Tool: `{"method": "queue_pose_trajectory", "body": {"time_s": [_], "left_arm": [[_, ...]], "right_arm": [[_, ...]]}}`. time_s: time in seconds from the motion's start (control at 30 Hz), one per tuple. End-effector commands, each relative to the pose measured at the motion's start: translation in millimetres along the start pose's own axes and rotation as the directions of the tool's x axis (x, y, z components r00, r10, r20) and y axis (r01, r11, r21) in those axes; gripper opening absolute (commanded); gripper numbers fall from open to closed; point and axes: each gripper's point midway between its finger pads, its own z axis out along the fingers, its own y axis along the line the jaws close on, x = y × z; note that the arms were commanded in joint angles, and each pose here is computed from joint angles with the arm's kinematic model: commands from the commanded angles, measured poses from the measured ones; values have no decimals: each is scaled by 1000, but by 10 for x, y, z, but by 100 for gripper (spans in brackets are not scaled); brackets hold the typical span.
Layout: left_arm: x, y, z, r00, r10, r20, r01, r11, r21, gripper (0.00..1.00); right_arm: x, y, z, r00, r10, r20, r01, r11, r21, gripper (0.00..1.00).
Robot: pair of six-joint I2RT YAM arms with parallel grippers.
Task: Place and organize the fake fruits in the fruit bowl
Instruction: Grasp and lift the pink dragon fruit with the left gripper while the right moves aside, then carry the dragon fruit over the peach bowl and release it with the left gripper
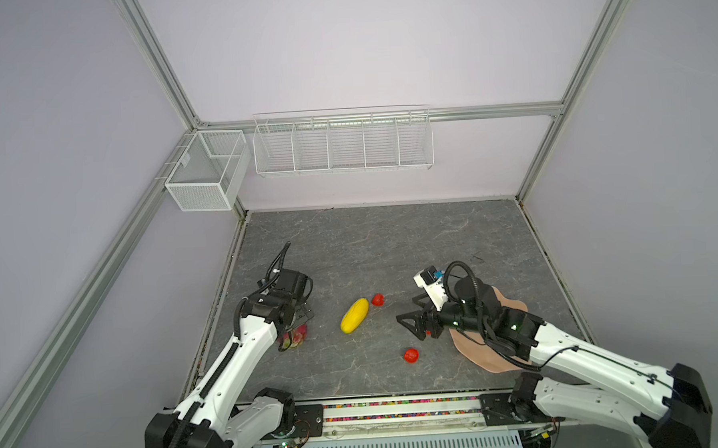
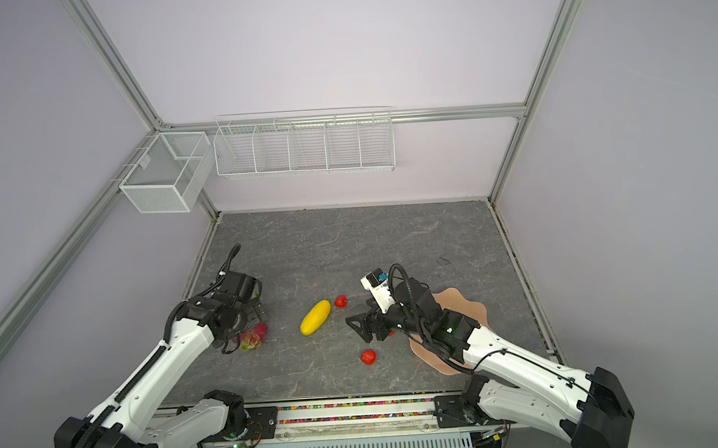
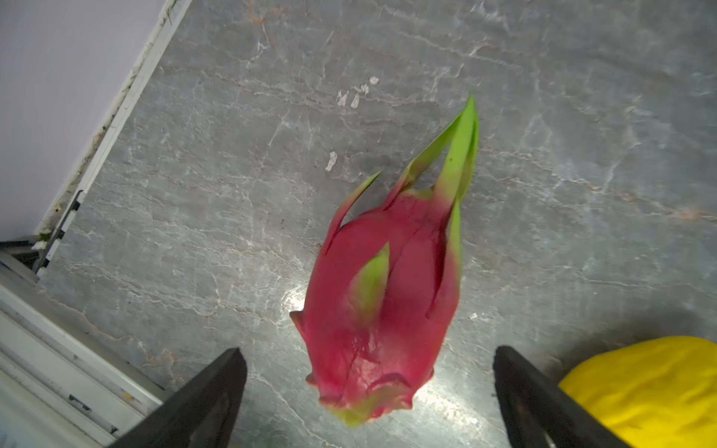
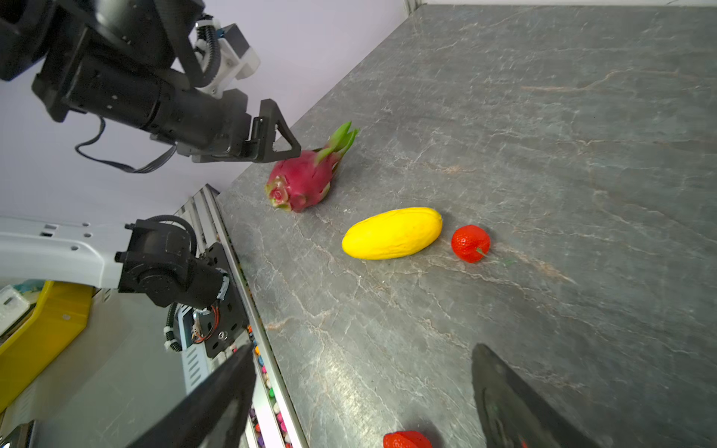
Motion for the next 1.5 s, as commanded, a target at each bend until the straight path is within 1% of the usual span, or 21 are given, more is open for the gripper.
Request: {"method": "queue_pose_trajectory", "body": {"time_s": [0.0, 0.1, 0.27, 0.43, 0.53, 0.63, 0.7, 0.77, 0.83, 0.9, 0.93, 1.0, 1.03, 1.1, 1.17, 1.2, 1.23, 1.33, 1.37, 1.43, 1.47], "left_arm": [[73, 97, 126, 999, -15, -52, 11, 997, -79, 99], [112, 108, 208, 995, -8, -98, -5, 991, -132, 99], [269, -17, 444, 981, 39, -191, -61, 992, -110, 99], [351, -17, 551, 974, 46, -221, -74, 990, -120, 99], [377, -53, 572, 972, 44, -230, -69, 992, -103, 92], [356, -86, 562, 974, 41, -222, -60, 995, -84, 78], [291, -120, 471, 978, 38, -203, -51, 997, -61, 75], [159, -195, 257, 985, 53, -164, -57, 998, -23, 71], [-22, -380, -29, 991, 101, -87, -97, 994, 52, 69], [-160, -650, -325, 992, 122, -25, -117, 981, 156, 68], [-217, -820, -475, 991, 137, 5, -135, 968, 211, 67], [-278, -1182, -746, 980, 185, 67, -196, 934, 297, 67], [-268, -1431, -883, 971, 221, 90, -239, 905, 353, 67], [-165, -1942, -1107, 949, 296, 113, -314, 831, 459, 67], [88, -2555, -1334, 904, 401, 146, -409, 717, 564, 67], [227, -2804, -1429, 882, 443, 160, -442, 663, 604, 67], [423, -3094, -1514, 853, 494, 171, -476, 599, 644, 67], [1033, -3742, -1767, 761, 617, 198, -529, 415, 740, 66], [1215, -3905, -1828, 737, 643, 209, -536, 367, 760, 66], [1527, -4128, -1869, 701, 684, 202, -526, 304, 794, 66], [1670, -4212, -1890, 679, 706, 202, -522, 271, 809, 66]], "right_arm": [[-63, 62, 20, 1000, -8, 19, 9, 1000, -27, 88], [-65, 59, 10, 1000, -23, 16, 23, 999, -23, 88], [-48, 43, 10, 999, -30, 16, 30, 999, -17, 88], [-44, 46, 17, 999, -33, 7, 33, 999, -16, 88], [-57, 44, 17, 999, -36, 8, 36, 999, -14, 88], [-69, 41, 16, 999, -43, 4, 43, 999, -7, 88], [-81, 29, -3, 999, -50, 1, 50, 999, 4, 88], [-114, -110, -71, 1000, -24, 15, 23, 997, 67, 89], [-147, -301, -181, 998, 45, 46, -51, 991, 121, 89], [-115, -613, -351, 984, 156, 82, -170, 966, 196, 89], [-56, -773, -448, 974, 208, 92, -224, 944, 243, 89], [55, -970, -629, 955, 279, 103, -297, 902, 314, 89], [135, -1067, -746, 941, 321, 109, -338, 870, 359, 89], [288, -1202, -968, 907, 398, 139, -417, 798, 435, 89], [460, -1276, -1215, 864, 468, 188, -494, 713, 497, 89], [539, -1267, -1315, 849, 489, 201, -517, 685, 514, 89], [609, -1241, -1416, 835, 505, 218, -536, 662, 524, 89], [783, -1161, -1696, 805, 526, 276, -582, 605, 544, 89], [865, -1133, -1784, 796, 532, 286, -591, 587, 552, 89], [919, -1061, -1886, 779, 538, 322, -620, 581, 528, 89], [901, -994, -1875, 776, 537, 331, -628, 610, 483, 88]]}}
